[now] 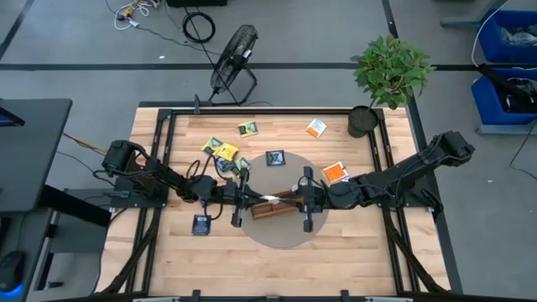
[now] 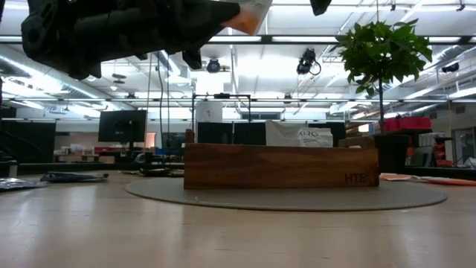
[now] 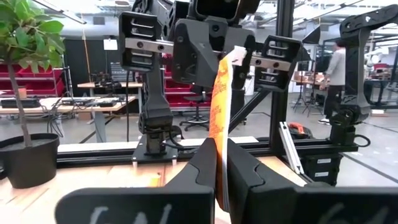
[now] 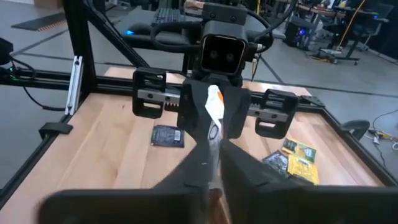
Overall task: Pick & Place Tea
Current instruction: Put the orange tea bag into the right section of the wooden organizer
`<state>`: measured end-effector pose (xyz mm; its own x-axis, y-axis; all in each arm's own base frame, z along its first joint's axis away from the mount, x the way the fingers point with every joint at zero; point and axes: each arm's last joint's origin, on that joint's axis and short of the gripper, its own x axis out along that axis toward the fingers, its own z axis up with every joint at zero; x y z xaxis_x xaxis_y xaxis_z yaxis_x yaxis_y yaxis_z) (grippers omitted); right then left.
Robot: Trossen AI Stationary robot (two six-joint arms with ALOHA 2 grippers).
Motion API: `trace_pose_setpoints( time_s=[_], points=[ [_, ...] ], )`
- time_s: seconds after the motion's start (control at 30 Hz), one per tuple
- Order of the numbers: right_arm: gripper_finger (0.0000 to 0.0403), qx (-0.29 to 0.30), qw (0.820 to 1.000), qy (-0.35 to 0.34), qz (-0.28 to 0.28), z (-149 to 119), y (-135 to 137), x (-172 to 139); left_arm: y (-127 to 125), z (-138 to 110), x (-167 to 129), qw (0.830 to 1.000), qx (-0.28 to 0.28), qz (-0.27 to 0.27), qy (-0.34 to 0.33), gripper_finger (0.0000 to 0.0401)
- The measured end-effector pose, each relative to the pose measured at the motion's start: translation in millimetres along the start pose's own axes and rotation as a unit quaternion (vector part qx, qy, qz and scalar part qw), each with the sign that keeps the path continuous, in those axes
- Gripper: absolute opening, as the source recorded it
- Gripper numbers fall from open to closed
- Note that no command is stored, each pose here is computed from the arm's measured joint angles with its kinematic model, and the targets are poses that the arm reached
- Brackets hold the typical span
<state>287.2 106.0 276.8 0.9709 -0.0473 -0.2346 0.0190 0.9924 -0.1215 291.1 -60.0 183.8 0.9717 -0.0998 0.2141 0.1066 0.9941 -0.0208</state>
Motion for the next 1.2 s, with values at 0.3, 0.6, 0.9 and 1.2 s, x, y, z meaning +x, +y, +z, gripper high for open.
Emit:
trace_pose_setpoints(
  time_s=[0.3,0.6,0.9,1.2],
  points=[
    [0.0004,0.001,1.000,0.011,-0.009,0.5,-5.6,-3.2,0.2,-3.6,-0.1,1.000,-0.007,0.001,0.018,0.0052],
    [0.0001,-0.010,0.998,0.069,-0.004,1.1,-13.8,-30.1,1.2,-6.8,-11.5,0.999,-0.005,-0.012,0.032,0.0109],
    [0.0000,-0.006,0.980,0.200,0.010,-21.8,-18.1,-43.3,9.1,10.4,-61.1,1.000,-0.018,0.006,0.015,0.0116],
    [0.0000,-0.028,0.971,0.239,0.002,-38.8,-21.8,-44.1,11.9,22.2,-94.3,1.000,-0.026,0.005,-0.012,0.0116]
  ],
)
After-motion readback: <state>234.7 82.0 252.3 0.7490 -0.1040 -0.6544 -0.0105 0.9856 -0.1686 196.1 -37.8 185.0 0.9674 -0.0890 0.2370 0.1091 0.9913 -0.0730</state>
